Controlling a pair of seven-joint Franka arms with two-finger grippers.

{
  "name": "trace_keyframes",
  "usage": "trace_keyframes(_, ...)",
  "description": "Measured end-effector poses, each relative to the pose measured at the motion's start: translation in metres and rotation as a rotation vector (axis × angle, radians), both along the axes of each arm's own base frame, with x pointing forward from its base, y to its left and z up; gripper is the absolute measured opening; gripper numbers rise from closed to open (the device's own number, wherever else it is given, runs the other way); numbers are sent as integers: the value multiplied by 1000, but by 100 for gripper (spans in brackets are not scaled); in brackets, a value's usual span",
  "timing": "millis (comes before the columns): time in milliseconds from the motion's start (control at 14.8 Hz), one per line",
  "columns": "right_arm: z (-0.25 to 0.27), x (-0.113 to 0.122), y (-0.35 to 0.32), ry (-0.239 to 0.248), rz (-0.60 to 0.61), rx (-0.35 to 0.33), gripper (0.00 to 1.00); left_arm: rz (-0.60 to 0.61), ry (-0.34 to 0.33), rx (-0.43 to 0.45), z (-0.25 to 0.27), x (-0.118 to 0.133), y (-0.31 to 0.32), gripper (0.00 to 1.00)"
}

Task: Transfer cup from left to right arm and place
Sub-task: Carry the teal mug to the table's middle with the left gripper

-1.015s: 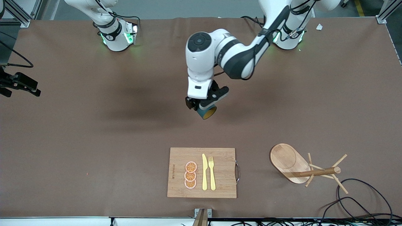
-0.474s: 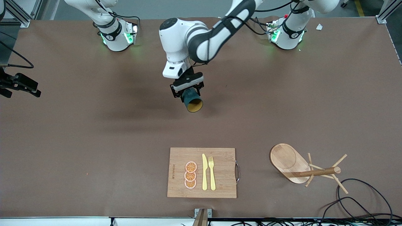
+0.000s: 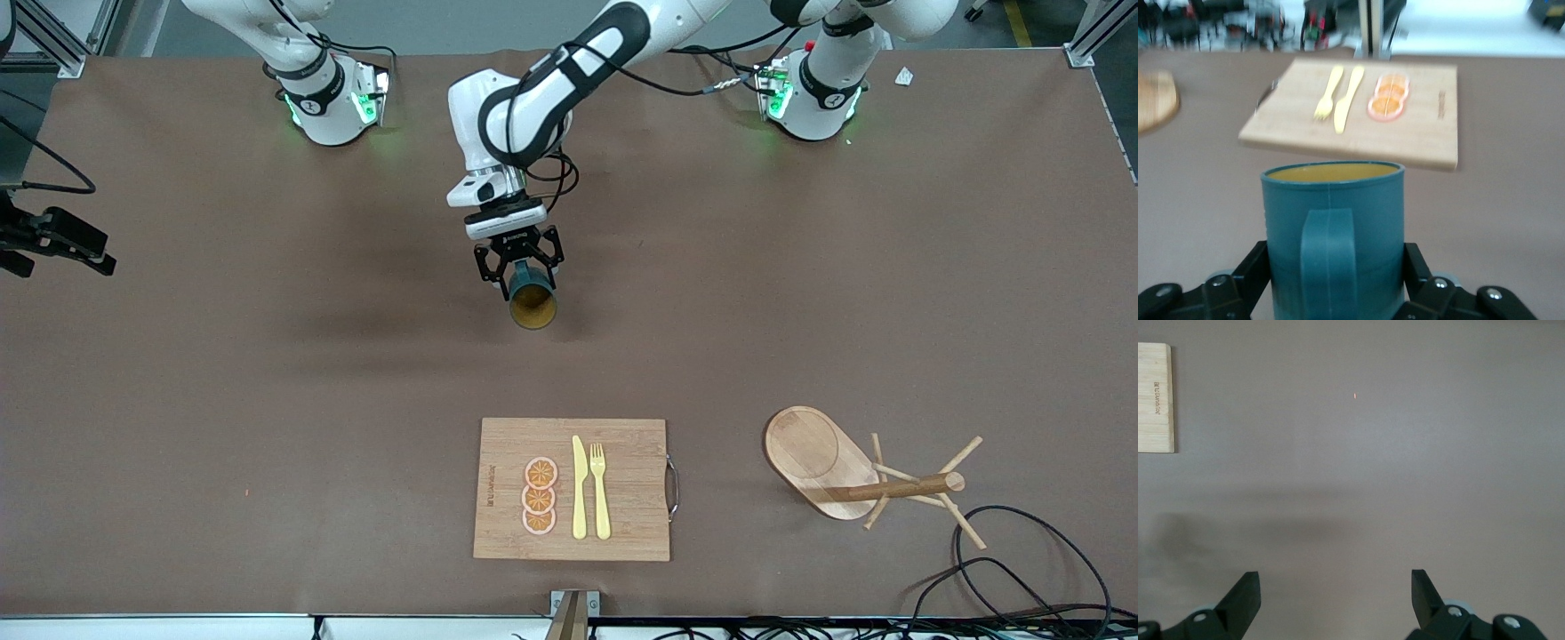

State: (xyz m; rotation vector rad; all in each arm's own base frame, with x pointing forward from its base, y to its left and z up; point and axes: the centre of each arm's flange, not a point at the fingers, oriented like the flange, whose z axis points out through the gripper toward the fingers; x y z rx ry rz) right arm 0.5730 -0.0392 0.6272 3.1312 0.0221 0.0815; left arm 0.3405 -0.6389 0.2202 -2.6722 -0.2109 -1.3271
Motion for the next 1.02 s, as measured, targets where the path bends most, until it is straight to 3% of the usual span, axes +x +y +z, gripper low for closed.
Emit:
trace_keyframes(474, -1, 0, 0, 1, 0, 0, 100, -63, -291, -22, -87, -19, 8, 85)
trace_keyframes(745, -3, 0, 0, 5, 0, 0, 100, -110, -392, 1, -126, -22, 17, 85)
trace_keyframes(1015, -4, 0, 0, 7, 0, 1, 100, -130, -410, -1, -138, -28, 18, 85)
